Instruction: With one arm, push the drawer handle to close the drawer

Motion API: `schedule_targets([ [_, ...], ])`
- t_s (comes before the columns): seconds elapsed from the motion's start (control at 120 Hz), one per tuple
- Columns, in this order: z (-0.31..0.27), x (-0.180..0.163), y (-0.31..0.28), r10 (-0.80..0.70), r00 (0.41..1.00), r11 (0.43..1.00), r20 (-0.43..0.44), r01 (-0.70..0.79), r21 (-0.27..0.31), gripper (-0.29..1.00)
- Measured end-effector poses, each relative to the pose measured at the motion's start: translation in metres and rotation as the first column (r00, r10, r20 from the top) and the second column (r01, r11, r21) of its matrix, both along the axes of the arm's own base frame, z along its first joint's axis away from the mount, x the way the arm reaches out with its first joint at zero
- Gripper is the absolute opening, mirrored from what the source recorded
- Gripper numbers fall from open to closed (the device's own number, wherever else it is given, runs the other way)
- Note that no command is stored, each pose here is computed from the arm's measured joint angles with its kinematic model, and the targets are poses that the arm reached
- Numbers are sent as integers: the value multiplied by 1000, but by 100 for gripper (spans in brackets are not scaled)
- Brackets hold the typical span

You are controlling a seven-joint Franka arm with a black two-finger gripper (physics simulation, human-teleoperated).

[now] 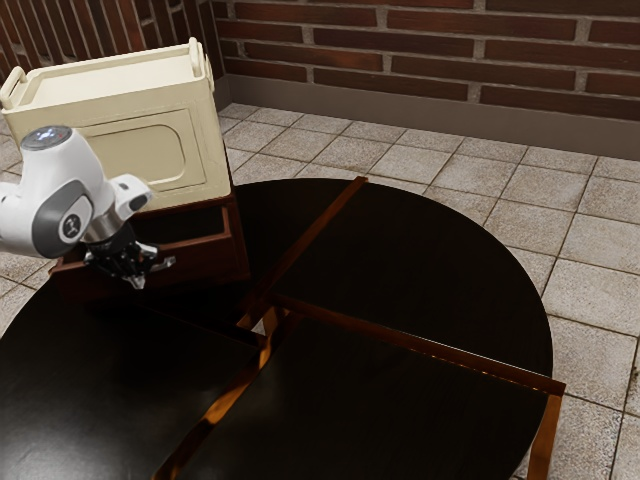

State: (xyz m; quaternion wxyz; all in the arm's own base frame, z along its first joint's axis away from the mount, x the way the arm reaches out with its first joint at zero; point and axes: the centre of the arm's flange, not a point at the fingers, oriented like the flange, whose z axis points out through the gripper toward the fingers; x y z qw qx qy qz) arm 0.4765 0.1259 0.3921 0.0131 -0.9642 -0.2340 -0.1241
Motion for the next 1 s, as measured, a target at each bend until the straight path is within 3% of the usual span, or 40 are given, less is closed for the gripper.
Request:
schedule_targets([
  [1.0,-4,59,38,5,988,996,155,-19,87,-8],
])
